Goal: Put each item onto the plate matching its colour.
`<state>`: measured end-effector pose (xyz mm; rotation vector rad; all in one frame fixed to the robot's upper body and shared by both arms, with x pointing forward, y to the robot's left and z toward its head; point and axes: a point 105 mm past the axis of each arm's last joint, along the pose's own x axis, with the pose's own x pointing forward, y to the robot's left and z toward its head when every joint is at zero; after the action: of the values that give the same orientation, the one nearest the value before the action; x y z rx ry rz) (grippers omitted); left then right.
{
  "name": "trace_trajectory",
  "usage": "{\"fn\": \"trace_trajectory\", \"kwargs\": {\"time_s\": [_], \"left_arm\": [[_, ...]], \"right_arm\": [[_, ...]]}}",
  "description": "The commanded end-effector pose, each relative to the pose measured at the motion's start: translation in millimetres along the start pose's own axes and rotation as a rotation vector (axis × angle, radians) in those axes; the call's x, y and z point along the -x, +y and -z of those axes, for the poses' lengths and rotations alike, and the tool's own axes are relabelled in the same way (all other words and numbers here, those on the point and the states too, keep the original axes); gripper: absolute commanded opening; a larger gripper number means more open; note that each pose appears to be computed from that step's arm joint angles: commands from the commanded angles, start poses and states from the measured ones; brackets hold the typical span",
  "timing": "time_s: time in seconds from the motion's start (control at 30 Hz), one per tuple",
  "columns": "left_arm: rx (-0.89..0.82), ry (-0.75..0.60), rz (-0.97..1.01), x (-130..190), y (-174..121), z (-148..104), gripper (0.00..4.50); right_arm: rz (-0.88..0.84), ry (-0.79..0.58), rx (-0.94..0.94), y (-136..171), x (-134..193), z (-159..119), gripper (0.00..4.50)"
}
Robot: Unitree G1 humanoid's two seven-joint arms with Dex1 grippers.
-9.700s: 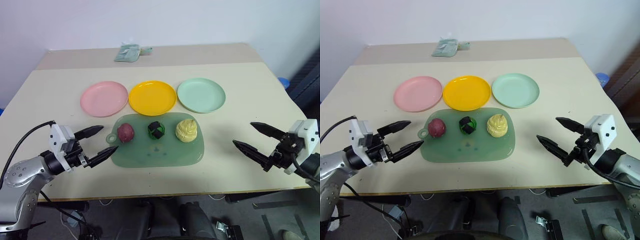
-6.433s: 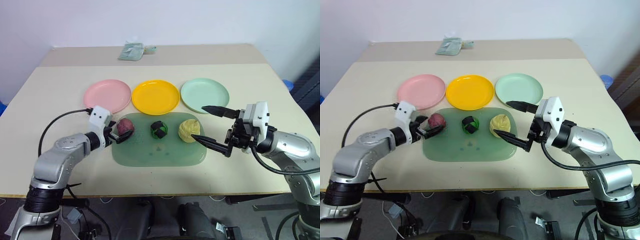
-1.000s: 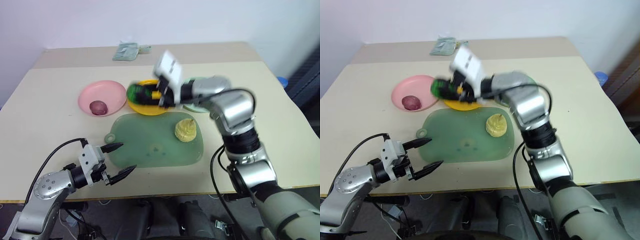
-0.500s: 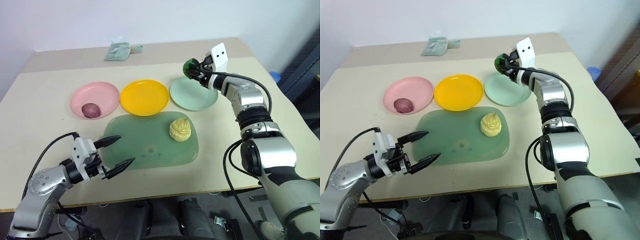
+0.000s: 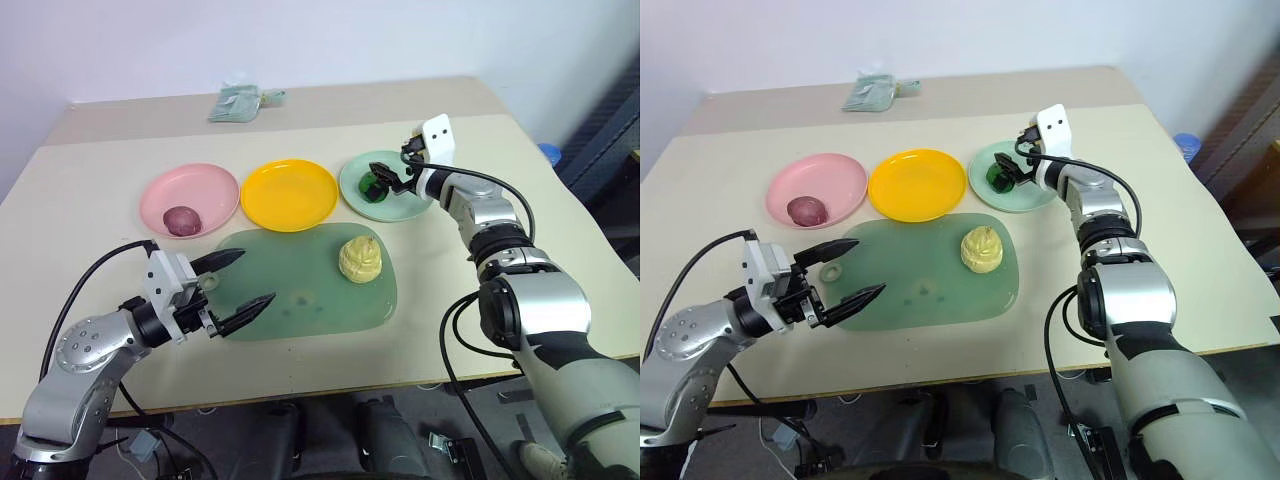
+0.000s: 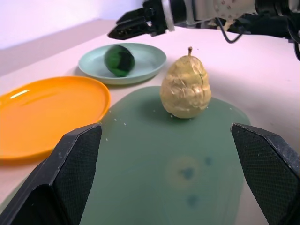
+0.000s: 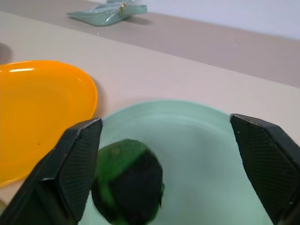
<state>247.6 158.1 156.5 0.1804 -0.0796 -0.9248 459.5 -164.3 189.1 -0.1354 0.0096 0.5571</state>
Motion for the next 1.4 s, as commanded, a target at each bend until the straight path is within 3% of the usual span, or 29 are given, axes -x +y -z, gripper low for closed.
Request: {"fn": "trace_trajectory", "kwargs": {"time_s": [0.03,0.23,0.4,0.63,0.97,1.13,1.23,1.4], "left_arm": [[0.003,-0.011,0.032,-0.7,-1.5,2.0,4.50],[0.024,-0.009,0.086,-2.9,-0.1,12.1,4.50],[0.021,-0.004,0.116,-4.5,1.9,16.8,4.50],[0.016,-0.002,0.145,-5.0,-1.7,20.5,4.50],[0.008,0.011,0.132,6.3,-9.5,21.7,4.50],[0.011,0.017,0.090,12.2,-11.8,22.1,4.50],[0.022,0.012,0.061,14.0,-13.4,21.8,4.50],[0.050,-0.010,-0.037,17.2,-9.0,20.4,4.50]], "right_arm": [[-0.143,-0.109,-0.007,11.9,27.2,-32.0,4.45],[-0.304,-0.017,-0.083,64.2,83.4,-20.4,4.45],[-0.366,0.038,-0.199,95.6,101.0,-11.4,4.45],[-0.416,0.098,-0.273,128.7,97.4,8.6,4.45],[-0.387,0.162,-0.230,126.2,79.7,39.1,4.45],[-0.372,0.150,-0.198,122.9,72.5,40.1,2.94],[-0.370,0.101,-0.174,122.5,66.7,27.5,2.92],[-0.373,-0.067,-0.161,129.0,43.8,-15.9,2.92]]}}
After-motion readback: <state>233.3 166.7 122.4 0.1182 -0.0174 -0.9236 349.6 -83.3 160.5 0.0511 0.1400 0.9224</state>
